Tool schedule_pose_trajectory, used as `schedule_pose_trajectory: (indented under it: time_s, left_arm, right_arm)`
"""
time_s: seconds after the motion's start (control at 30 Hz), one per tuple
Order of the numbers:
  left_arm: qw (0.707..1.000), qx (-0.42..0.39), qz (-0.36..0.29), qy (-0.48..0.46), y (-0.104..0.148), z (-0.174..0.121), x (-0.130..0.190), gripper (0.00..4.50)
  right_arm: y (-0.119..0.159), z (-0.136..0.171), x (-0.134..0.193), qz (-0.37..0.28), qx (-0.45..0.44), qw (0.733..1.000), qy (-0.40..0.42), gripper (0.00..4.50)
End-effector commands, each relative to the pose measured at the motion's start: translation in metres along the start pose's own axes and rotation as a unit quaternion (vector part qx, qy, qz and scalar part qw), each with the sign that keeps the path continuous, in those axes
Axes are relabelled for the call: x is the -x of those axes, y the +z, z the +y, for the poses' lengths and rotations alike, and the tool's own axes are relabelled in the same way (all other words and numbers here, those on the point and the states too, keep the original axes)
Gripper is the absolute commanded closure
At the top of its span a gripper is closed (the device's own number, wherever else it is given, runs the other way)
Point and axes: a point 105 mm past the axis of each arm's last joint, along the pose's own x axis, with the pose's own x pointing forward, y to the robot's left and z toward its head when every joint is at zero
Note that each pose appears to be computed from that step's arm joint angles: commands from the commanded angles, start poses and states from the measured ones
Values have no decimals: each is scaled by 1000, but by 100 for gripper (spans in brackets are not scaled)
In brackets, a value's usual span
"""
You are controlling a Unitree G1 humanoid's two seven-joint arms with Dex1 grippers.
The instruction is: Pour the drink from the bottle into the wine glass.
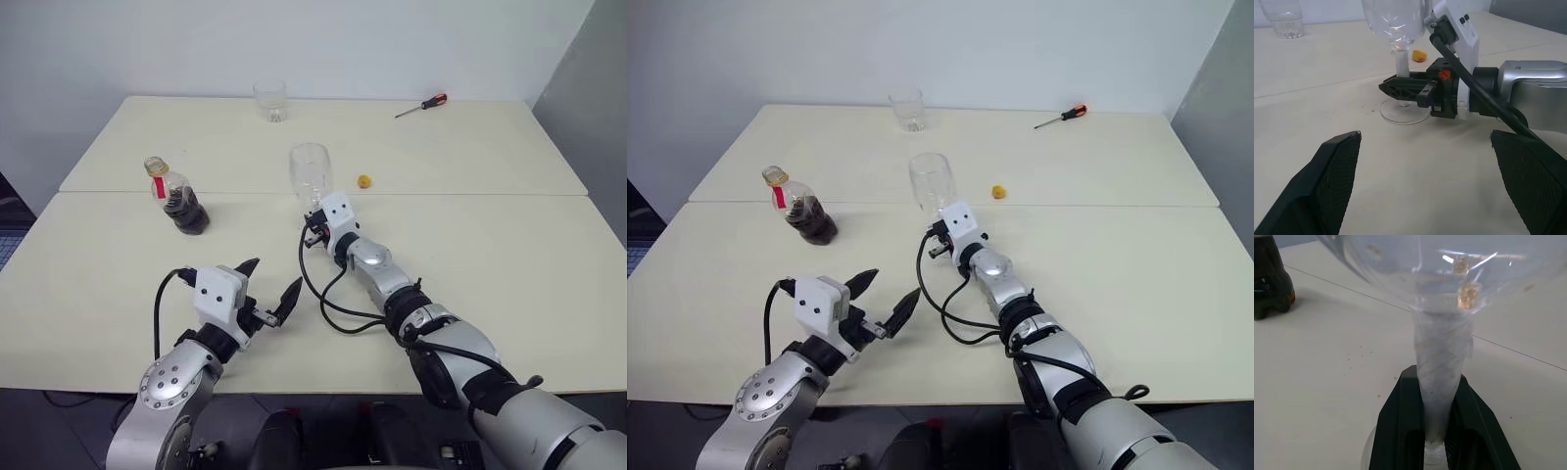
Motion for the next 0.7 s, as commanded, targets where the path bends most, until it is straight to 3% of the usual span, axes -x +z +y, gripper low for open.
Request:
schedule_pose_trajectory:
  time_s: [0.03, 0.07, 0.2, 0.47, 0.7]
  left_arm:
    - [999, -8, -30, -7, 15, -4, -1, 0]
    - [999, -7, -31, -8, 15, -4, -1, 0]
    - [999, -6, -35, -9, 16, -4, -5, 0]
    - [999, -7, -33, -10, 13, -3, -4, 0]
    - [999, -7, -34, -10, 12, -3, -5, 0]
  right_arm:
    - [-7, 28, -4, 10, -27, 999, 31, 430]
    - [-7, 28, -4, 11, -25, 999, 32, 430]
    - [-6, 30, -4, 7, -29, 999, 40, 304]
    - [-17, 27, 1, 22, -20, 999, 44, 12]
    - [-18, 23, 3, 23, -18, 999, 41, 5]
